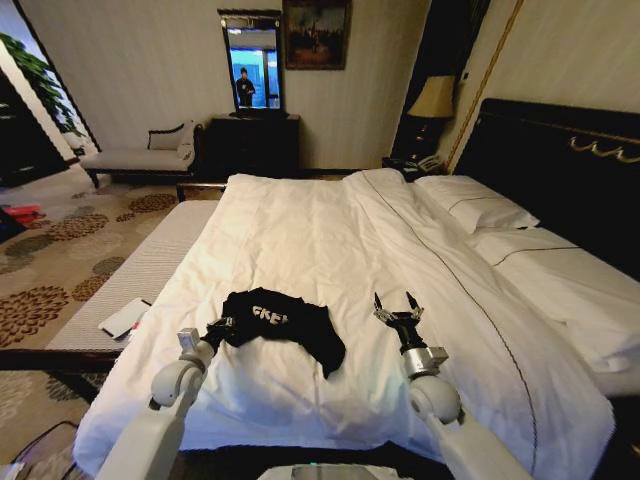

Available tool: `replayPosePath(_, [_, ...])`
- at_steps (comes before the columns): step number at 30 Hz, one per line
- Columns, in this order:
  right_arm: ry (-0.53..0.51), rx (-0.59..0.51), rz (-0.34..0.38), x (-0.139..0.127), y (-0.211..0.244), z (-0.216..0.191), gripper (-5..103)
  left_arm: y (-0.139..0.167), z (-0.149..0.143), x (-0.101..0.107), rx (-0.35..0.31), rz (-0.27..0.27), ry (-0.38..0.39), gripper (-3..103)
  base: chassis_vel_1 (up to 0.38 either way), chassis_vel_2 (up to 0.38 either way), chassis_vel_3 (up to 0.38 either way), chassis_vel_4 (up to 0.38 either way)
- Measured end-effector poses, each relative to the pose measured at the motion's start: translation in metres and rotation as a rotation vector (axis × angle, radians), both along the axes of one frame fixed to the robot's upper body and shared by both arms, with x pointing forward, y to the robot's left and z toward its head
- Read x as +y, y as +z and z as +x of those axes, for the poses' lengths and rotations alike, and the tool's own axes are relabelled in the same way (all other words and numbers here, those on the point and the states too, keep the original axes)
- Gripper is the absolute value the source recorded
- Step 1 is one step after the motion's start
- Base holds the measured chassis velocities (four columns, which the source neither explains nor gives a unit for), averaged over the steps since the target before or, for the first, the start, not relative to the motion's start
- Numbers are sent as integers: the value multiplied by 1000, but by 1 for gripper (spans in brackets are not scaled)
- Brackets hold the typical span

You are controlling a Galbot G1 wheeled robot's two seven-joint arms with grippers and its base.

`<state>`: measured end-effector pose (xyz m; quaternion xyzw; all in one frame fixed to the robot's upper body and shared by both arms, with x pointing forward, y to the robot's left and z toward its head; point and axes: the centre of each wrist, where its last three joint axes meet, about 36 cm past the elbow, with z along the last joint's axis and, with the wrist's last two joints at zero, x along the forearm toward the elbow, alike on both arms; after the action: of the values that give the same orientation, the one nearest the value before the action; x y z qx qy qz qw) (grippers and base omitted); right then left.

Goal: Fold the clothes on the bed.

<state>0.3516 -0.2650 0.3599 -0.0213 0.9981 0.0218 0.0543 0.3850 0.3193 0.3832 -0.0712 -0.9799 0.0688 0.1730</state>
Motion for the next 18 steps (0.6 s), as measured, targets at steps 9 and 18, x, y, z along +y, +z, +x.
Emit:
replayPosePath(9, [0,0,7,5,-3,3,100,-12,-14,6,38,71,-3,20,0,0,0,0])
replayPosePath(18, [-12,-2,4,2,-3,5,100,3,-16,1,0,80,-23,60,0,0,0,0])
